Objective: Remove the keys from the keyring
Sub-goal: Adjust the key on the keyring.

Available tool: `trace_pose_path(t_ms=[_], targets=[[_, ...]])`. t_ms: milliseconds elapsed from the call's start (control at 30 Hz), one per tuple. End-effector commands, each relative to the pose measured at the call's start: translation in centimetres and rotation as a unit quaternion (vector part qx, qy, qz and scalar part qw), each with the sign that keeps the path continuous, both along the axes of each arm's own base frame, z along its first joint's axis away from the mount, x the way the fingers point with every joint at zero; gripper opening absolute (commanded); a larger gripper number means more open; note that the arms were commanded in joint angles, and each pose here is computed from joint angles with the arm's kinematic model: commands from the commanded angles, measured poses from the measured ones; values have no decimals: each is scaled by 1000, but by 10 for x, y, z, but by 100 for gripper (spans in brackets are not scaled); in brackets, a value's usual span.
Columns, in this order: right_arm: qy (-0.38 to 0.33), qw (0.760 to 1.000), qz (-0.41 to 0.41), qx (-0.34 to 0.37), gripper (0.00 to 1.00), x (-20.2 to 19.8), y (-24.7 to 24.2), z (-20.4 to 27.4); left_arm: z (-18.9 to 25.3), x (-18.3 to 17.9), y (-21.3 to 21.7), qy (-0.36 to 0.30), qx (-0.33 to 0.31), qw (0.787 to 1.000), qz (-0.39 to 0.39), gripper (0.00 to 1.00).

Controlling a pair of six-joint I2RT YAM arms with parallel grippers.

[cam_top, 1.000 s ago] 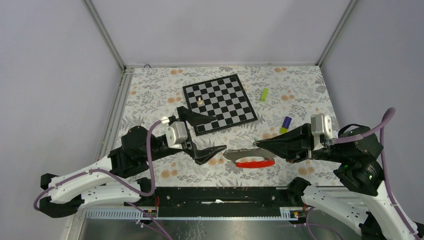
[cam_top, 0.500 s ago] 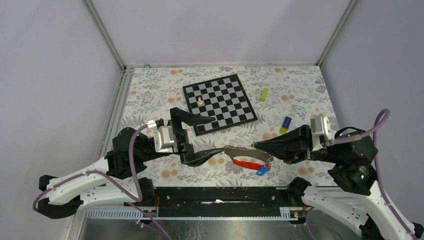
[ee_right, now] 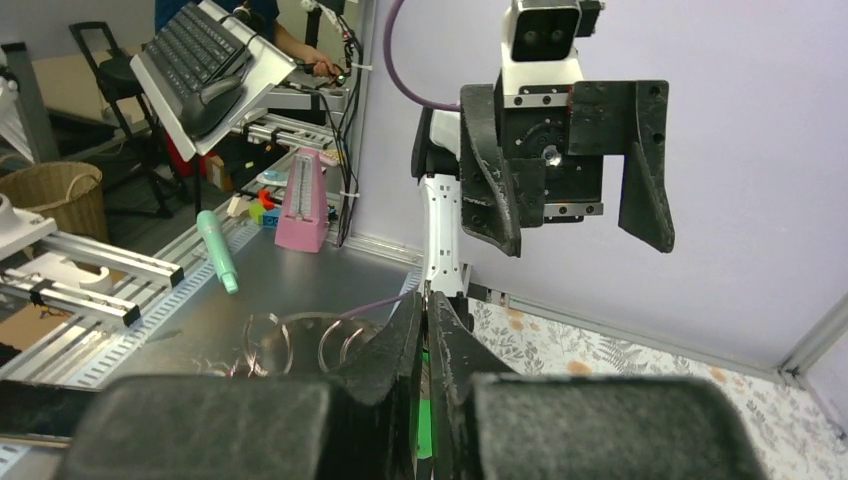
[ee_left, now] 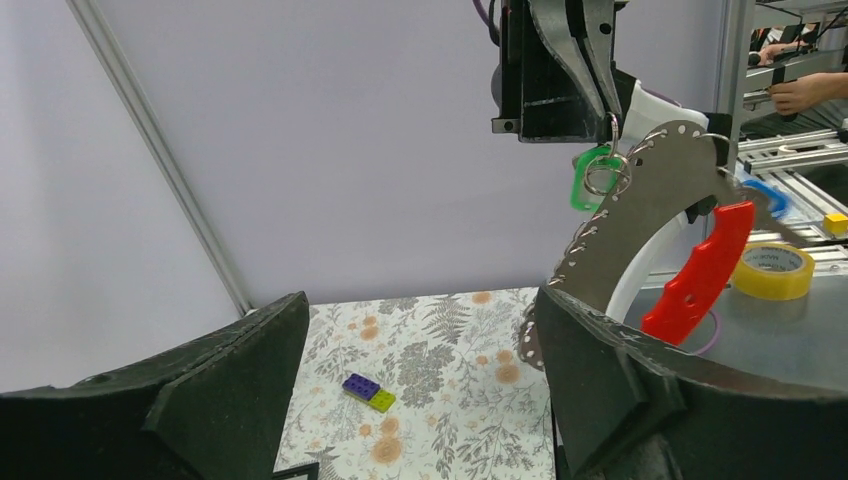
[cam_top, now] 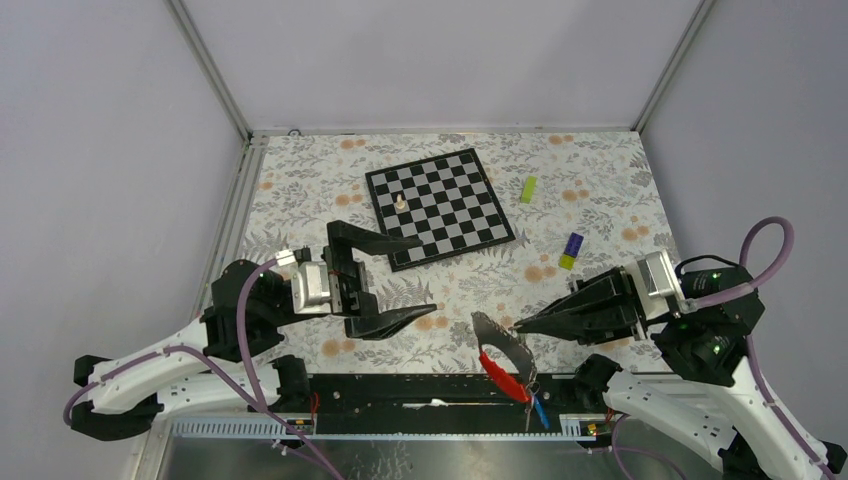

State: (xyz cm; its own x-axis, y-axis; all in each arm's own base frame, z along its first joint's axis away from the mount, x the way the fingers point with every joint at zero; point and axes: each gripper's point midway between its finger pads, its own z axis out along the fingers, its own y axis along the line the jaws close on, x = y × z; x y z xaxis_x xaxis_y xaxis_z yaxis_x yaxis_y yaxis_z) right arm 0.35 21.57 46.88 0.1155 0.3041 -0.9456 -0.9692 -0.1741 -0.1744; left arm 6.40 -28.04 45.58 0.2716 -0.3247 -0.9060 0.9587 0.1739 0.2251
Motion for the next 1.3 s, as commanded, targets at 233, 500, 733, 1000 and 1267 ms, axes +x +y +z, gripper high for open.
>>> trace_pose_path(t_ms=[233, 500, 733, 1000, 1267], targets=[[-167, 986, -4, 25, 0, -11, -10, 3, 12, -7, 6, -12, -17, 1000, -12, 88], [-285, 958, 14, 13, 0, -19, -15, 9, 8, -4, 4, -17, -7, 1000, -6, 87], [-396, 918, -38, 14, 0, -9, -23, 26, 5, -1, 8, -33, 6, 999, 10, 86], [-444, 891, -94, -29, 0, 17, -22, 24, 10, -2, 10, -53, -8, 999, 11, 86], [-306, 938, -163, -19, 0, 50, -8, 13, 22, 5, 2, -10, -24, 1000, 13, 72]])
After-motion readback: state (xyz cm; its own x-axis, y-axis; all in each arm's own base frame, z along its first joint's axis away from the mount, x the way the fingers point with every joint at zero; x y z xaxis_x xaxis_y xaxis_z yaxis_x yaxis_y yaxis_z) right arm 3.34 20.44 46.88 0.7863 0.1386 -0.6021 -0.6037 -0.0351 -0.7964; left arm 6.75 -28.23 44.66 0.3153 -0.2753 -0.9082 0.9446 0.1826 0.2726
